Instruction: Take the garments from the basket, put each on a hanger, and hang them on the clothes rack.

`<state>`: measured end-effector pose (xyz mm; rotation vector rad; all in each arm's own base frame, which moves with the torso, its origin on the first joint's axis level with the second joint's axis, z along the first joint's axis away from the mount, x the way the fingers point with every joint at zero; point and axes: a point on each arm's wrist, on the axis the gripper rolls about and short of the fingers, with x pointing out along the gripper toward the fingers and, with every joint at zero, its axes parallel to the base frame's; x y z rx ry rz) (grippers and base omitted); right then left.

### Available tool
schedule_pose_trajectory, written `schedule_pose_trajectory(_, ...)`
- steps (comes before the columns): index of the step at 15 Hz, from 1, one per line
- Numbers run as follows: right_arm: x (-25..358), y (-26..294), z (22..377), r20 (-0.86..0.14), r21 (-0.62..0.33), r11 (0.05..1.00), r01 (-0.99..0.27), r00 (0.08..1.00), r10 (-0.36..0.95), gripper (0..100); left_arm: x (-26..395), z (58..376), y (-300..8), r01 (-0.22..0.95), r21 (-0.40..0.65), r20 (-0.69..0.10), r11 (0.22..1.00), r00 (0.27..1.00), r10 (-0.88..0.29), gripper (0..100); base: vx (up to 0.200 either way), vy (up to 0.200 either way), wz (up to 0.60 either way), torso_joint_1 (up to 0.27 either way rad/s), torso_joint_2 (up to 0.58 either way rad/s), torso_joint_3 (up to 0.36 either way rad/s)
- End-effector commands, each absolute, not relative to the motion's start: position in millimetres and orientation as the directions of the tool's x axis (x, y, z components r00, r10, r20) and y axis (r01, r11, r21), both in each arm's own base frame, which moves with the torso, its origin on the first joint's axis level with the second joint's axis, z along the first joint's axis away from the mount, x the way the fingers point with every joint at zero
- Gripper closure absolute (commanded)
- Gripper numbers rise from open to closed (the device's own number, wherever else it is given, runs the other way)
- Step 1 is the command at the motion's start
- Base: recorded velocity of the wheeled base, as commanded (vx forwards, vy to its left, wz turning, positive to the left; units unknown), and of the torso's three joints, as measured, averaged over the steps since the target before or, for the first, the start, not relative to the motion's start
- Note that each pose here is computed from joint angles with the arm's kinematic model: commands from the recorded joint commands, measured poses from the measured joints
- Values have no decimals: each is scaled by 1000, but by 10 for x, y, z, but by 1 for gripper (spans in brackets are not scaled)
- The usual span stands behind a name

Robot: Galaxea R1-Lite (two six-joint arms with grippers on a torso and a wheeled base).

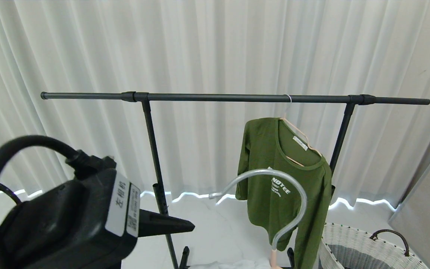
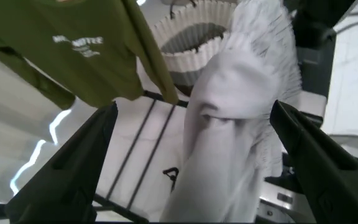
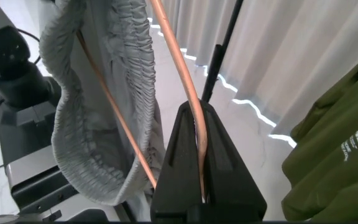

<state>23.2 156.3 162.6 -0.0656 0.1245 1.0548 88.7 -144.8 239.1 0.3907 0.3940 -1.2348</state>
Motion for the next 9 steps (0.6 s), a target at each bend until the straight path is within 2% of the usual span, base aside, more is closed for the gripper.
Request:
schedule_pose_trajectory(1,224,1563,1625,-134,5,488,-873,483,865,100,910,2324,-1492,961,59,-517,271,262,-815,0,0,0,0,0,0,0)
schedule_pose_trajectory(2,222,1565,1629,-133,5,486,-874,481,866,100,912,2290,-1505,968,42,-527,249,233,-817,0,0,0,0,0,0,0)
schedule_pose_trajectory(6,223,1571,1641,-128,-6,485,-875,481,867,100,922,2261,-1521,969,37,-537,245,226,-812,0,0,0,0,0,0,0)
schedule_pose_trajectory(7,222,1570,1647,-126,-4,485,-875,481,867,100,921,2257,-1520,970,44,-539,240,226,-812,100,0,0,0,0,0,0)
schedule_pose_trajectory(9,223,1577,1663,-120,-2,485,-875,482,868,100,921,2231,-1514,971,55,-546,234,226,-807,100,0,0,0,0,0,0)
